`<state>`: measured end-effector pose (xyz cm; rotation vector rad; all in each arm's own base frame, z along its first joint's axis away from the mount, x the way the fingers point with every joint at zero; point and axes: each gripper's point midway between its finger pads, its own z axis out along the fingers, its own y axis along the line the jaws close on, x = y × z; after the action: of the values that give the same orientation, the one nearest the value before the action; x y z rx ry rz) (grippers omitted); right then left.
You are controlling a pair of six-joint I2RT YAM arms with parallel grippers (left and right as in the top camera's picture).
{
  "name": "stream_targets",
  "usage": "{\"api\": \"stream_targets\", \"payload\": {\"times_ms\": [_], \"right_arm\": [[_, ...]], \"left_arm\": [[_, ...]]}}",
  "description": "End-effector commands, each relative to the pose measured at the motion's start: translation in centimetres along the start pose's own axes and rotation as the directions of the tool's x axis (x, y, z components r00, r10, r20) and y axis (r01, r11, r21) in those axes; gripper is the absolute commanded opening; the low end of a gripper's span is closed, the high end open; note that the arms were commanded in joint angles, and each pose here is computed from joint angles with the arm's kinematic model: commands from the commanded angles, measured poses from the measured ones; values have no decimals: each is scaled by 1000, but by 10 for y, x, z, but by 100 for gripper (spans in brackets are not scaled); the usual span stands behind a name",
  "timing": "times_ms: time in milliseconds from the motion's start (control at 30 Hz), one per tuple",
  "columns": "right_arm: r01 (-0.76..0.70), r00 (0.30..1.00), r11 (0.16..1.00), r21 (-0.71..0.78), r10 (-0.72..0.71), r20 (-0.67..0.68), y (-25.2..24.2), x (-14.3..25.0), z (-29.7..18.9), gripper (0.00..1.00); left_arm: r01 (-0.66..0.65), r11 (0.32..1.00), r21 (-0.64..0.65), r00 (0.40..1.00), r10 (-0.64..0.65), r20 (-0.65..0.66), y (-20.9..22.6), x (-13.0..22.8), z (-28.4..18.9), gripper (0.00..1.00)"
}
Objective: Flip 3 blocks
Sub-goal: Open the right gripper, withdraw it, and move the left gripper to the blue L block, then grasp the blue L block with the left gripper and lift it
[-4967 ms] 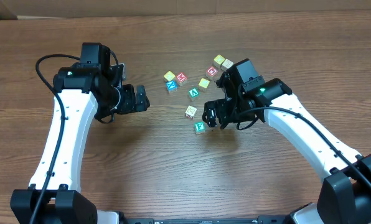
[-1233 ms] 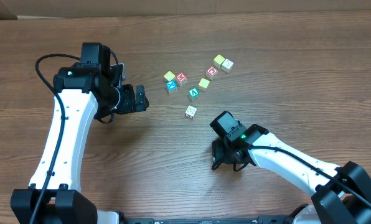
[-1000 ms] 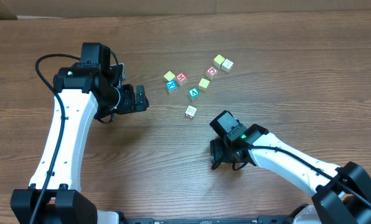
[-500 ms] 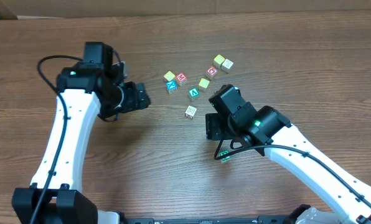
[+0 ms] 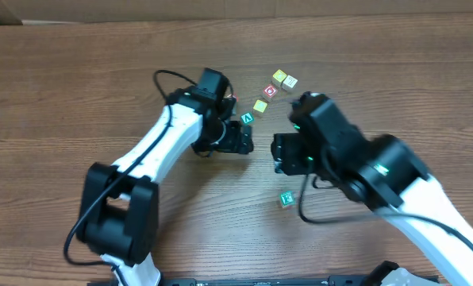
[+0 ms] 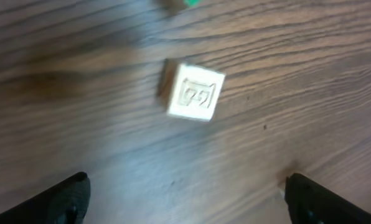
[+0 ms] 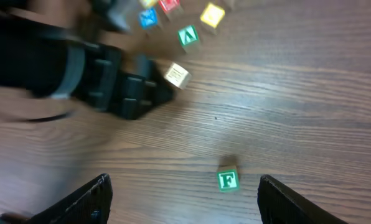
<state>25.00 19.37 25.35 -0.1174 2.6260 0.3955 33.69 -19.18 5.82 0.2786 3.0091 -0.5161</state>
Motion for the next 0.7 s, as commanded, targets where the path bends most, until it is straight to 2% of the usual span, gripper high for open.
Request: {"api": "stream_targets", "payload": {"times_ms": [0,233,400,667], "right_arm": [[13,997,997,-74,-8,74,5,-4,-39,76],[18,997,994,-107,-10,74,-1,11,-62,73],[18,999,994,-106,-14,38,-2,19,-61,71],[18,999,994,-103,-14,35,-3,20,-61,69]], "left_arm": [[-77,997,3,996,77,-42,1,3,26,93],[-102,995,2,994,102,-34,7,-7,52,73],[-138,990,5,990,138,9,5,-18,53,72],[-142,990,-15,989,142,32,8,-24,52,41]]}}
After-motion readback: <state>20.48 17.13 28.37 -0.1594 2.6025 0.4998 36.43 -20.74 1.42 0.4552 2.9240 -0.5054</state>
